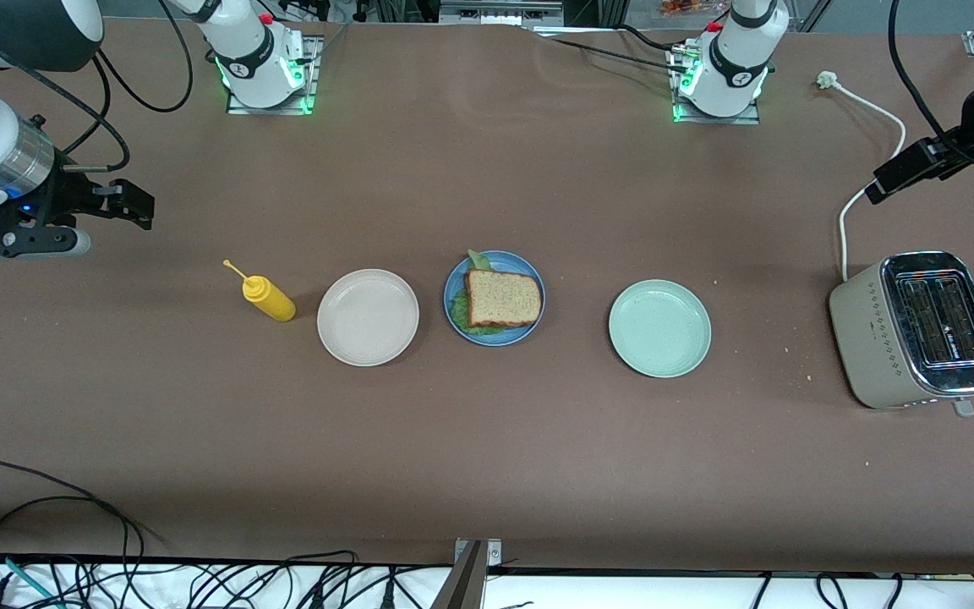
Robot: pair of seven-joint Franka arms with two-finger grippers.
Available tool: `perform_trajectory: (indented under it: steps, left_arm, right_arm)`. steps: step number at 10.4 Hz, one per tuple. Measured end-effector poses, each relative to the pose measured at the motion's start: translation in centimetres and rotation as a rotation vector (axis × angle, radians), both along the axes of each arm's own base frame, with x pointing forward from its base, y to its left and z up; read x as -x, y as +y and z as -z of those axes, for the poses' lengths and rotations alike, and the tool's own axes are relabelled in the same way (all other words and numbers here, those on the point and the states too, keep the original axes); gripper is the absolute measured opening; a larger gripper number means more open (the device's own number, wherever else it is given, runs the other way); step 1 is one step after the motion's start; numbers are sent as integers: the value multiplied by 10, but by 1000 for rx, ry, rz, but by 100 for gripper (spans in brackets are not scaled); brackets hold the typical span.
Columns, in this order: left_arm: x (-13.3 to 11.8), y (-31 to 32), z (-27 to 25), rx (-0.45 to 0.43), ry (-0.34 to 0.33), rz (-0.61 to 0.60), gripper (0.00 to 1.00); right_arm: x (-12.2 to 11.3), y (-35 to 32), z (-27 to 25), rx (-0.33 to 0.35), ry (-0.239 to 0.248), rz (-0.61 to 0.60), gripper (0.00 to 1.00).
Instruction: Make sandwich in blue plate with both arms
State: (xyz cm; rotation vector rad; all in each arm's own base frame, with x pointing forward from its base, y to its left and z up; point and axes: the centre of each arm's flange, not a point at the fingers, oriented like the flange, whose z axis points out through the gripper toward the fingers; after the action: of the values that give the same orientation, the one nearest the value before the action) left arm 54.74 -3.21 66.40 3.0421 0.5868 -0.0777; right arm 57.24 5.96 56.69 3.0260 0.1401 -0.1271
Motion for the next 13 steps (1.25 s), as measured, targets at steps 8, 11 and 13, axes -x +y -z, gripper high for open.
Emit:
perform_trajectory:
  steps: [8, 11, 13]
  left_arm:
    - [-1, 7, 7, -103, 10, 65, 100]
    - [-1, 7, 7, -101, 10, 140, 100]
    - [-1, 7, 6, -99, 7, 194, 100]
  right_arm:
    - [0, -1, 0, 0, 0, 1, 100]
    - [0, -1, 0, 0, 1, 2, 100]
    - [0, -2, 1, 0, 1, 2, 100]
